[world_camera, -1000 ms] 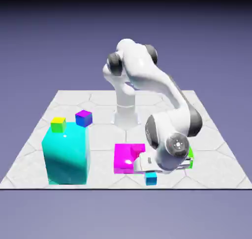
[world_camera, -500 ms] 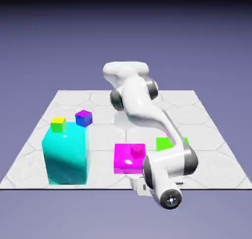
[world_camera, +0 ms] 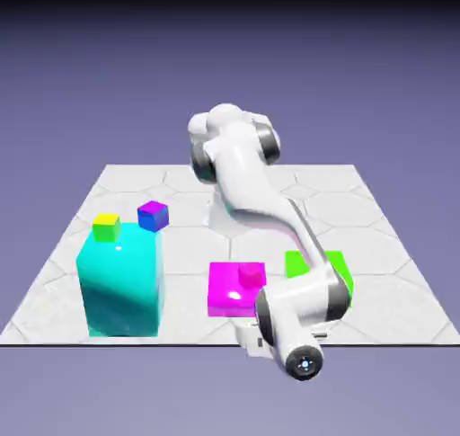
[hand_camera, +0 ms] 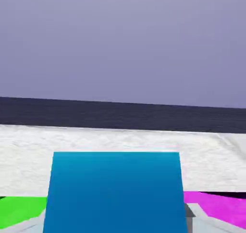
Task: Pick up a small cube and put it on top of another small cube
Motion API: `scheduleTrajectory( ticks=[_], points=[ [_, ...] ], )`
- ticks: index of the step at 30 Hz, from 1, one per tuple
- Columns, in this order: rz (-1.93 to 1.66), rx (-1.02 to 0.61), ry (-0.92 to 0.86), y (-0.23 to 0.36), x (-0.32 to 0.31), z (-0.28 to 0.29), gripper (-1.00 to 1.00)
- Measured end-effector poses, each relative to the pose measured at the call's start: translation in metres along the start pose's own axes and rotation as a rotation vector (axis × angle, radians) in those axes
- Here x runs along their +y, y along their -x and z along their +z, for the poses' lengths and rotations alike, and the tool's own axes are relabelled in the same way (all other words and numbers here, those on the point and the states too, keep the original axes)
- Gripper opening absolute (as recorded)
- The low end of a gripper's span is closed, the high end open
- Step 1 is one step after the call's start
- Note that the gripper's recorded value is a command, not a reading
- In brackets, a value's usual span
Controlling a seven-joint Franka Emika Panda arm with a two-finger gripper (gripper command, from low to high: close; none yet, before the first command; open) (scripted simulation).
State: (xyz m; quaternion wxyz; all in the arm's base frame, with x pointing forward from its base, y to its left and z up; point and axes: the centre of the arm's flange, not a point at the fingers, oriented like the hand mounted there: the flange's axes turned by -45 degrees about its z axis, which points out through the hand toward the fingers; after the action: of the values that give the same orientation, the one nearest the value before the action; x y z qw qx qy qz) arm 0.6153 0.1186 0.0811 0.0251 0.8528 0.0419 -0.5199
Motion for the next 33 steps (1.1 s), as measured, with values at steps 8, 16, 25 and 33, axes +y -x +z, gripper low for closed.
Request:
scheduleTrajectory(
  ticks=[8, 16, 25, 33],
  points=[
    [-0.021, 0.001, 0.002, 0.015, -0.009, -0.036, -1.0],
    [-0.134, 0.07, 0.244, 0.064, 0.025, -0.06, -1.0],
    [-0.168, 0.059, 0.412, 0.169, 0.162, -0.087, -1.0],
    [-0.264, 0.015, 0.425, 0.294, 0.291, -0.063, -1.0]
  ],
)
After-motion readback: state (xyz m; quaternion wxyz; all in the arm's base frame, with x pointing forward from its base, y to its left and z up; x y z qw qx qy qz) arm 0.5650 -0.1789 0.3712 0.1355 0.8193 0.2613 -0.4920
